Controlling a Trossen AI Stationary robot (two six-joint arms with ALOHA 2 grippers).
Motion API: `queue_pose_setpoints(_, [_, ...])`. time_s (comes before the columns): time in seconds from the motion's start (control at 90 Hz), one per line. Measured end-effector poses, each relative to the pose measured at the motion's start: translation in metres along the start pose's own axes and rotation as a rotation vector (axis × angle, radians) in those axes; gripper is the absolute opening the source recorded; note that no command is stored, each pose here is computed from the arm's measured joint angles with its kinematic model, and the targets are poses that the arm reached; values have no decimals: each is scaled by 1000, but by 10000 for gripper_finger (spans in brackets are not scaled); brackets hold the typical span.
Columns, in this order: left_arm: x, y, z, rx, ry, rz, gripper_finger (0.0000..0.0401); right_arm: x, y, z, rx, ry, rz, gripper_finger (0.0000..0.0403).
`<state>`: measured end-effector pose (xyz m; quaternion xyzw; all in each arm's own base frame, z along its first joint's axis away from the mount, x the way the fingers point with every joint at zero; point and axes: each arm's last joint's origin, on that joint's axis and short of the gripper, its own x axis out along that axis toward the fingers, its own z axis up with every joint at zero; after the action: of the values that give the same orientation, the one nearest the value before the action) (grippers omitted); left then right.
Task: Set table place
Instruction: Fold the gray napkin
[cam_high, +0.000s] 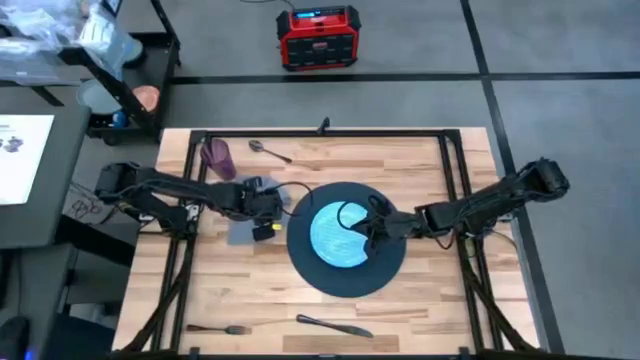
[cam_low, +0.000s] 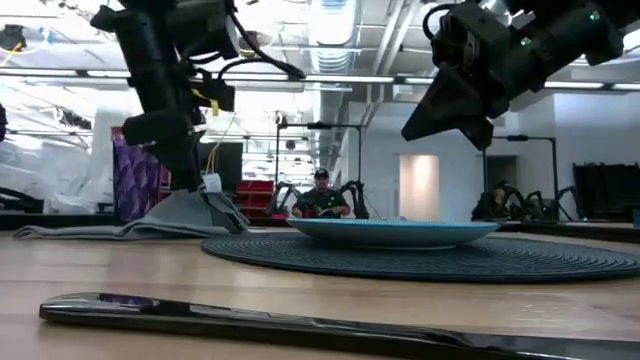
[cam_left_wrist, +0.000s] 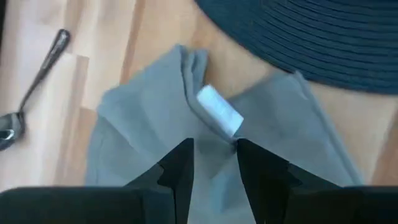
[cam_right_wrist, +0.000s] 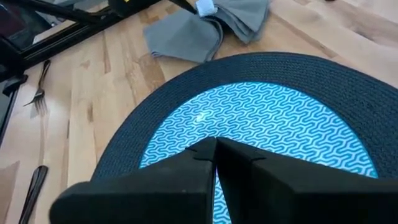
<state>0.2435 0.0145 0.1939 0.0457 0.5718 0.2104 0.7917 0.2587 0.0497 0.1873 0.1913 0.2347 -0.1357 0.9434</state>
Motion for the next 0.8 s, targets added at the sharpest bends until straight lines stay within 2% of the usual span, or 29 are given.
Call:
queue_pose_setpoints(0.267, [4,10,1,-47,17,0,98,0,0,0,0,1,2,0])
queue_pose_setpoints(0.478, [15,7,-9,-85,48,-78,10,0,0,0,0,4,7,0])
queue_pose_setpoints(0.633, [18,6,-12,-147,50,-75,1,0,0,0,0,4,7,0])
queue_pose_setpoints(0.8, [8,10,-9,-216,-31,-59,0,0,0,0,0,4,6,0])
